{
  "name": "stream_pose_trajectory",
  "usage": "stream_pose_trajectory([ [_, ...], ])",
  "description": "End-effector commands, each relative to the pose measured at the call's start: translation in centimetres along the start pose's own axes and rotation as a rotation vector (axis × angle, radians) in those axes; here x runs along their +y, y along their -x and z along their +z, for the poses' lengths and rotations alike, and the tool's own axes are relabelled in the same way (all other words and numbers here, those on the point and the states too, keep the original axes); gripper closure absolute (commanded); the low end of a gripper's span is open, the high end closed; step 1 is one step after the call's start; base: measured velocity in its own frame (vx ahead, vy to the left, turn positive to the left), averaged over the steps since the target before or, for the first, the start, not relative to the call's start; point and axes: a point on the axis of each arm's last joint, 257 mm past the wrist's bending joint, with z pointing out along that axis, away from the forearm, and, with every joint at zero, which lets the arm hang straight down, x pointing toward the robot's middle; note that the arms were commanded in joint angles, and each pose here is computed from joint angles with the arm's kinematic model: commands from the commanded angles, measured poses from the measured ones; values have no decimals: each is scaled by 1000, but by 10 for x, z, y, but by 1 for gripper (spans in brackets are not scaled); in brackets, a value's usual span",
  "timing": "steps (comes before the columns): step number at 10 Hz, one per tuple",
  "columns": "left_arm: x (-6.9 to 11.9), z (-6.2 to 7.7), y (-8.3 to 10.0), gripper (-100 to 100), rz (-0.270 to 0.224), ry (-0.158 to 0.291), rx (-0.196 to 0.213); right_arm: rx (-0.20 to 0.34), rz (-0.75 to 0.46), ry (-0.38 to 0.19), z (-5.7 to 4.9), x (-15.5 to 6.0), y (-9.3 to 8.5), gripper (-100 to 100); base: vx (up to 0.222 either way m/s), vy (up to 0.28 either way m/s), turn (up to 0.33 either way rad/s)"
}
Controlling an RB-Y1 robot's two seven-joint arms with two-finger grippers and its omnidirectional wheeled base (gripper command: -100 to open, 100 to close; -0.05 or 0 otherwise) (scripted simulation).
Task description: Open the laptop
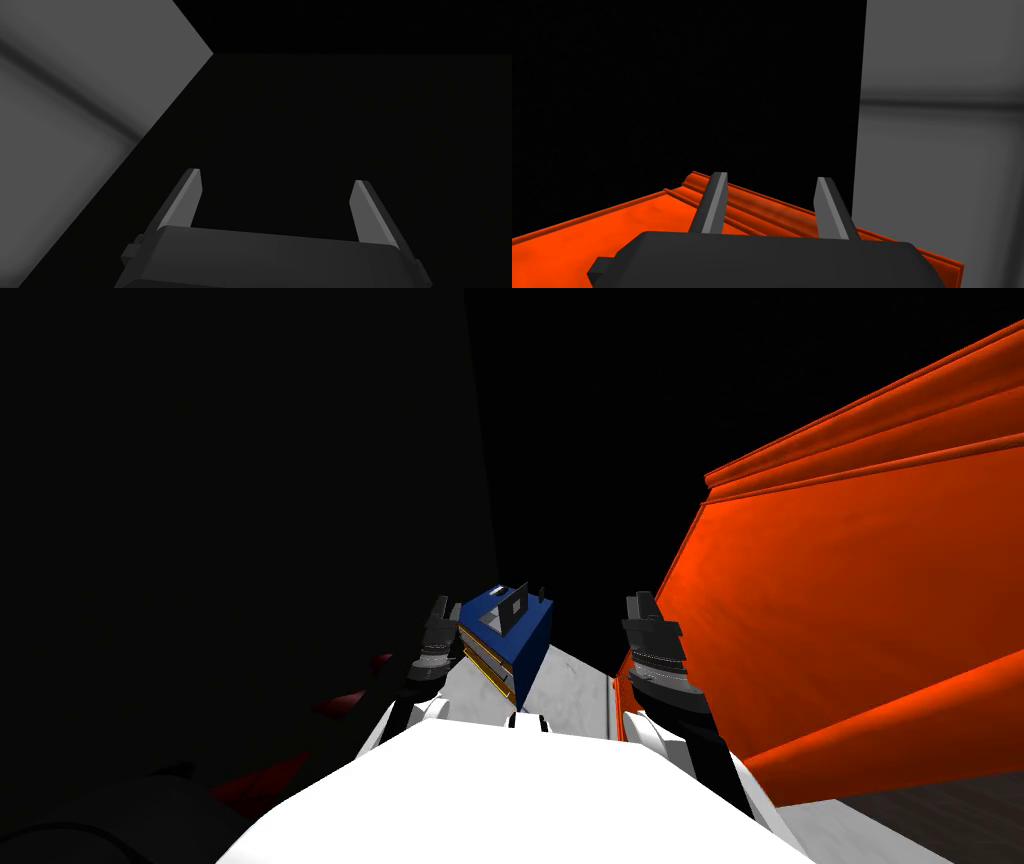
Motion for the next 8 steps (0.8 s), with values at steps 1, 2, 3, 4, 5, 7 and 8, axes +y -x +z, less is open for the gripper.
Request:
stream_pose_trajectory([
  [1, 27, 5, -18, -100, -25, 64, 34, 0, 0, 0, 0, 0, 0, 0, -131, -10, -102],
  [2, 41, 5, -24, -100, -25, 96, 45, 0, 0, 0, 0, 0, 0, 0, -88, -25, -83],
  [3, 41, 5, -24, -100, -25, 96, 45, 0, 0, 0, 0, 0, 0, 0, -41, -24, -25],
  [4, 48, 5, -27, -100, -23, 115, 52, 0, 0, 0, 0, 0, 0, 0, -8, -14, -23],
  [5, 65, 4, -33, -100, -9, 157, 67, 0, 0, 0, 0, 0, 0, 0, 9, -10, -71],
  [7, 84, 1, -38, -100, 13, 206, 85, 0, 0, 0, 0, 0, 0, 0, 32, -5, -66],
  [8, 95, 0, -41, -100, 28, 233, 95, 0, 0, 0, 0, 0, 0, 0, 51, -5, -50],
])
